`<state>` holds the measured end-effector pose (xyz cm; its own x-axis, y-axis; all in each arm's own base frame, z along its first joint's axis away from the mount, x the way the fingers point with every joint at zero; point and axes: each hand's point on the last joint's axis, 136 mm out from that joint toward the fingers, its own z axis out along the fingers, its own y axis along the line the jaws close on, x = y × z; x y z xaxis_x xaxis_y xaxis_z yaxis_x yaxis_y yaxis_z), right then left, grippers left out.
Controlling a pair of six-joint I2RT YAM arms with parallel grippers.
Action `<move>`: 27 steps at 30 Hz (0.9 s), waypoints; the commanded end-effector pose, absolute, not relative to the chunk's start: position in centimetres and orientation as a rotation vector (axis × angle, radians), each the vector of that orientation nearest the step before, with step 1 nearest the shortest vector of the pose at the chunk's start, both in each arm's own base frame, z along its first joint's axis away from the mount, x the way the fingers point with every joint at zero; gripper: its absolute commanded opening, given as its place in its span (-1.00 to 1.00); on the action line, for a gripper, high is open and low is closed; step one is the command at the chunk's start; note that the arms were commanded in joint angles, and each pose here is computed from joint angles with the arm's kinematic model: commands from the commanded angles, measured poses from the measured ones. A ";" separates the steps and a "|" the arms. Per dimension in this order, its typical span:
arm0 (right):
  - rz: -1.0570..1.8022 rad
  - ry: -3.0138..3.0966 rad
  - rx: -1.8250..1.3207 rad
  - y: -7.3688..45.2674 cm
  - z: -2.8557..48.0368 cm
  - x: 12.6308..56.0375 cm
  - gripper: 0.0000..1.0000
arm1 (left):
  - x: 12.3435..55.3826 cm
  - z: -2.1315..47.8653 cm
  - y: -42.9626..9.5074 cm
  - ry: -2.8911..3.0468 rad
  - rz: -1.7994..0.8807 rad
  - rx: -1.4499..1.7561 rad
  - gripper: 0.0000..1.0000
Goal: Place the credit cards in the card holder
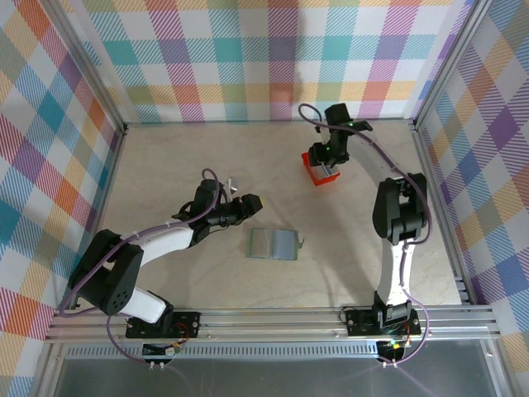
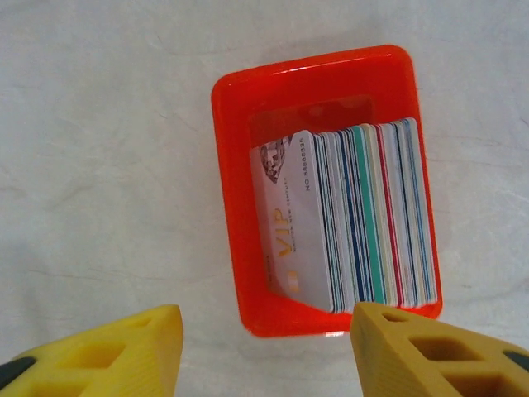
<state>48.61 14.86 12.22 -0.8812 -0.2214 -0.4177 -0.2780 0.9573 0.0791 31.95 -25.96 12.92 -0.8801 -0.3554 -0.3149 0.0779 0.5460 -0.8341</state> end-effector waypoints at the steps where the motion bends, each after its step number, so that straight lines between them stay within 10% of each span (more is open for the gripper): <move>1: 0.014 2.779 -0.469 13.5 10.8 48.2 0.15 | 32.1 13.0 -26.0 2.330 -1.325 -0.240 0.14; 27: -0.386 2.742 -0.652 12.1 6.8 51.9 0.38 | 32.0 12.3 -25.6 2.359 -1.318 -0.256 0.08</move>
<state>51.36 12.40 6.29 -0.8627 -0.4568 -0.2169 -0.3954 0.8768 -0.2737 32.03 -25.71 12.96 -0.8845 -0.3645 -0.2911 0.0588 0.5321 -0.8447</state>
